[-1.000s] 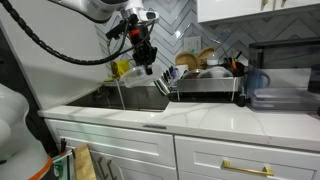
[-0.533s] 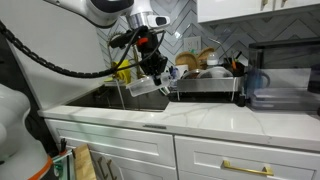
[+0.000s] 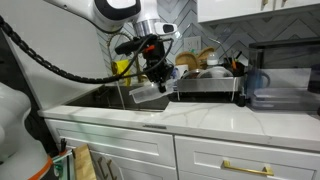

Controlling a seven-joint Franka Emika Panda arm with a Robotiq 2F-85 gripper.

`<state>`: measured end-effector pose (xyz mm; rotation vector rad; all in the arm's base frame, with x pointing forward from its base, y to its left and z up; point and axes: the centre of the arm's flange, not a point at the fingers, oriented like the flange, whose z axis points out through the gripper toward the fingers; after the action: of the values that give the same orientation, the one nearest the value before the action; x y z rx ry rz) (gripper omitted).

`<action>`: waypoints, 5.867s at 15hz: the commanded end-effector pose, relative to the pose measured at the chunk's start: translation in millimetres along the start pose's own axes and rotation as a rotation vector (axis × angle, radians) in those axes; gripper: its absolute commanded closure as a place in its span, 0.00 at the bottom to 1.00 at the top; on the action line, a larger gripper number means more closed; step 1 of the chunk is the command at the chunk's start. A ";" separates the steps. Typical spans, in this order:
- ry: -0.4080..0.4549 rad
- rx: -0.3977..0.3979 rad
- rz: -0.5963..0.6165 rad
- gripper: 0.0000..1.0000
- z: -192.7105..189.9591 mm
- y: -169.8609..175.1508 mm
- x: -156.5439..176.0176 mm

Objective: Turn the faucet on then rinse the container under it then close the the faucet

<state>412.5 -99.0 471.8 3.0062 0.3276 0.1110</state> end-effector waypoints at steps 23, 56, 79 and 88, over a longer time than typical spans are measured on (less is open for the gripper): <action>0.138 0.267 0.146 0.40 98.2 84.2 33.3; 0.291 0.686 -0.242 0.00 -79.2 -217.7 155.1; 0.321 0.974 -0.176 0.00 25.7 -346.4 340.3; 0.285 1.094 -0.119 0.00 34.7 -368.6 354.5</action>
<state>674.5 325.9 416.7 3.9470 0.8758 0.5423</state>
